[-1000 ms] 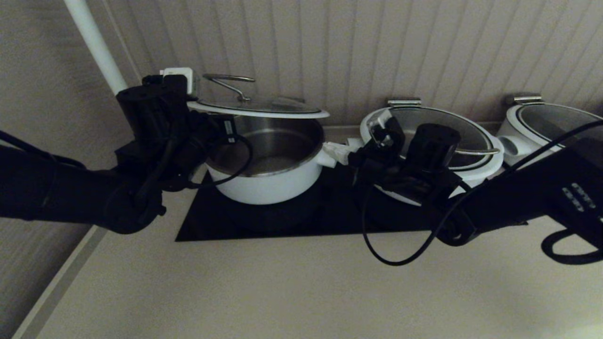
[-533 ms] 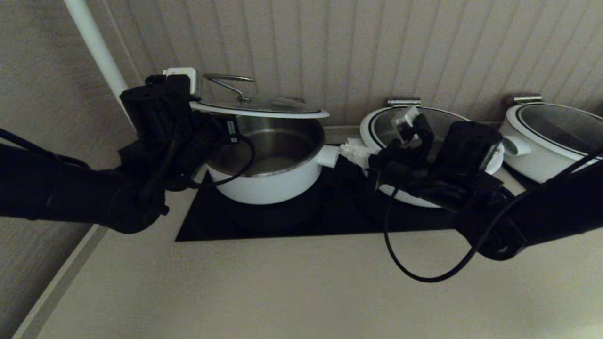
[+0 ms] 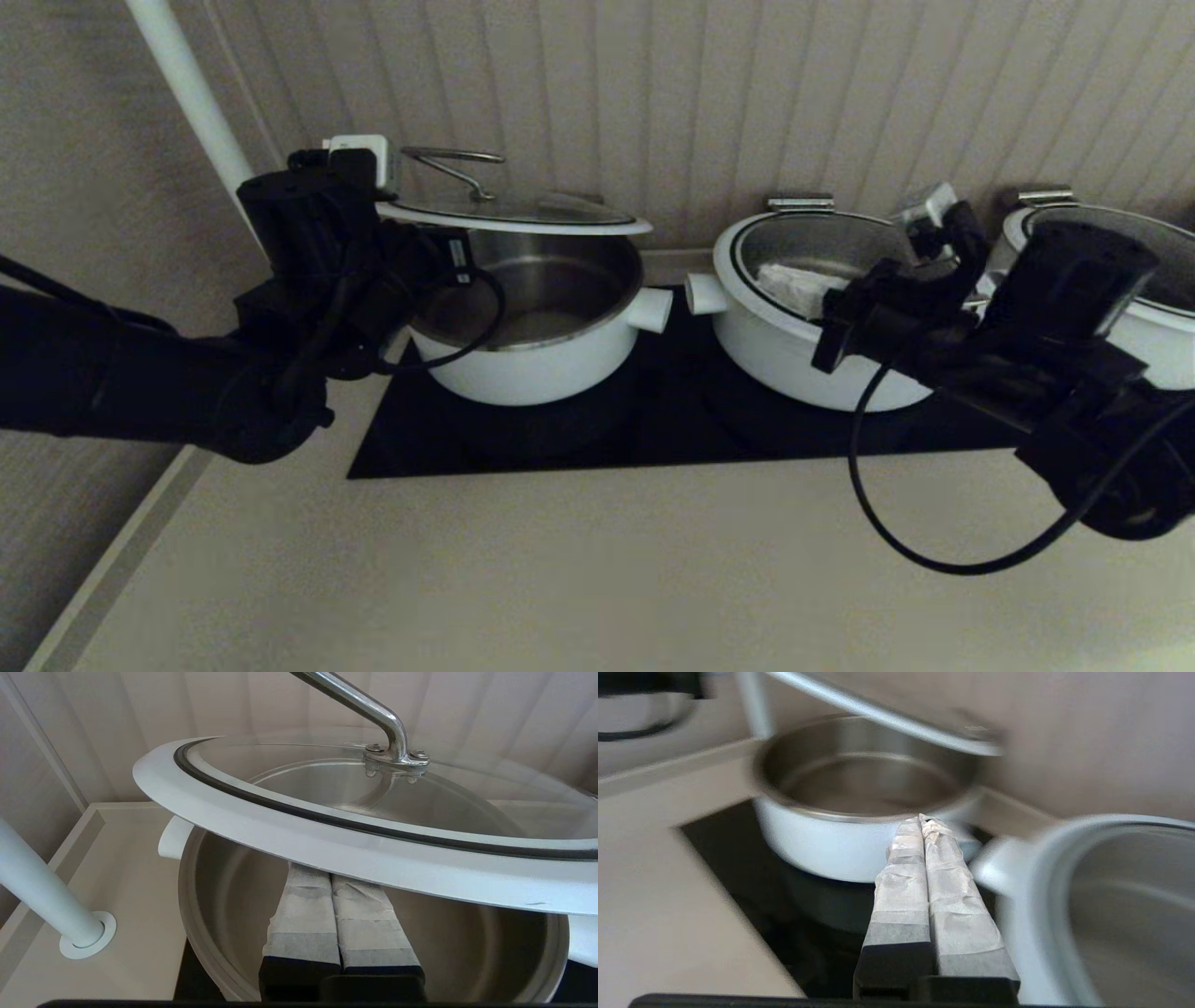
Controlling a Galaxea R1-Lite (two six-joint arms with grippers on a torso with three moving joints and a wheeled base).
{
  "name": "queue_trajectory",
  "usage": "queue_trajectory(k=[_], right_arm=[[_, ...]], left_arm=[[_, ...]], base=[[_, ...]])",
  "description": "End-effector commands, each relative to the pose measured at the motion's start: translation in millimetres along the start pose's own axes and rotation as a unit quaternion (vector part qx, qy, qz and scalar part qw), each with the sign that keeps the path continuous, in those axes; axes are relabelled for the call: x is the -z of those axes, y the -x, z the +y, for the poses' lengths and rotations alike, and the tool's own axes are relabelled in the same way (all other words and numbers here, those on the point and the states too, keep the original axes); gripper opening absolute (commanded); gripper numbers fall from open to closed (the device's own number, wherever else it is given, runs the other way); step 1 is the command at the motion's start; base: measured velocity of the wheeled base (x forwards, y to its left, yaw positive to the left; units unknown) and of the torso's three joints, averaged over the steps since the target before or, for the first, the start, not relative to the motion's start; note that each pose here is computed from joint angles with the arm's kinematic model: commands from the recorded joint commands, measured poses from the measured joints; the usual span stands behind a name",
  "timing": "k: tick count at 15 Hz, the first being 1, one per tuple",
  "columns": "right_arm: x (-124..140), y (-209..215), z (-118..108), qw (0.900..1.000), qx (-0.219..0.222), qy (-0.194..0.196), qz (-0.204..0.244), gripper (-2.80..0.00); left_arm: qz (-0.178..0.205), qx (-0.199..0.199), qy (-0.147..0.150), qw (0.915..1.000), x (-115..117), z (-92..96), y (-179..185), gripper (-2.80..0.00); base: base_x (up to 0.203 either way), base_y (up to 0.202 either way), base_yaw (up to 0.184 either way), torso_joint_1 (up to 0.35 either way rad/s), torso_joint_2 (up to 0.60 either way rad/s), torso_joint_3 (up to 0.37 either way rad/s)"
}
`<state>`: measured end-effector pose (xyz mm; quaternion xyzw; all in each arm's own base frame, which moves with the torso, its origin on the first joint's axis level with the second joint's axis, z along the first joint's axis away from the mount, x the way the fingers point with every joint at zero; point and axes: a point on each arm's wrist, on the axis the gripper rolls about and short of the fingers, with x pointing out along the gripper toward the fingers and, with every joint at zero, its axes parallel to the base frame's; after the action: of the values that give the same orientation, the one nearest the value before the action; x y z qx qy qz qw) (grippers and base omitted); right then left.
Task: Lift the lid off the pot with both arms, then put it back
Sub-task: Open the pot lid completely
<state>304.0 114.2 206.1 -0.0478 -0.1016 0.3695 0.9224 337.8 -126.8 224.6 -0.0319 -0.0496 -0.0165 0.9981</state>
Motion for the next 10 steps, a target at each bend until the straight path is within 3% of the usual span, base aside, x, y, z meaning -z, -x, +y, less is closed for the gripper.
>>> queue_trajectory(k=[1, 3, 6, 10], right_arm=[[-6.9, 15.1, -11.0, 0.999, 0.044, 0.025, 0.007, -2.80], [-8.6, 23.0, -15.6, 0.993, 0.101, 0.047, 0.046, -2.80], [-11.6, 30.2, -16.3, 0.981, 0.168, 0.066, 0.066, -2.80], [-27.1, 55.6, -4.8, 0.976, 0.194, 0.067, 0.075, -2.80]], left_arm=[[-0.004, -0.001, 0.002, 1.0000, -1.9, 0.3, 0.9, -2.80], [-0.004, -0.002, 0.002, 1.0000, -1.9, 0.4, 0.9, -2.80], [-0.004, -0.002, 0.001, 1.0000, -1.8, 0.5, 1.2, -2.80], [-0.006, -0.002, 0.002, 1.0000, -3.4, 0.8, 2.1, -2.80]], base=[[0.000, 0.000, 0.000, 0.000, 0.00, 0.000], [0.000, 0.000, 0.000, 0.000, 0.00, 0.000], [0.000, 0.000, 0.000, 0.000, 0.00, 0.000], [0.000, 0.000, 0.000, 0.000, 0.00, 0.000]])
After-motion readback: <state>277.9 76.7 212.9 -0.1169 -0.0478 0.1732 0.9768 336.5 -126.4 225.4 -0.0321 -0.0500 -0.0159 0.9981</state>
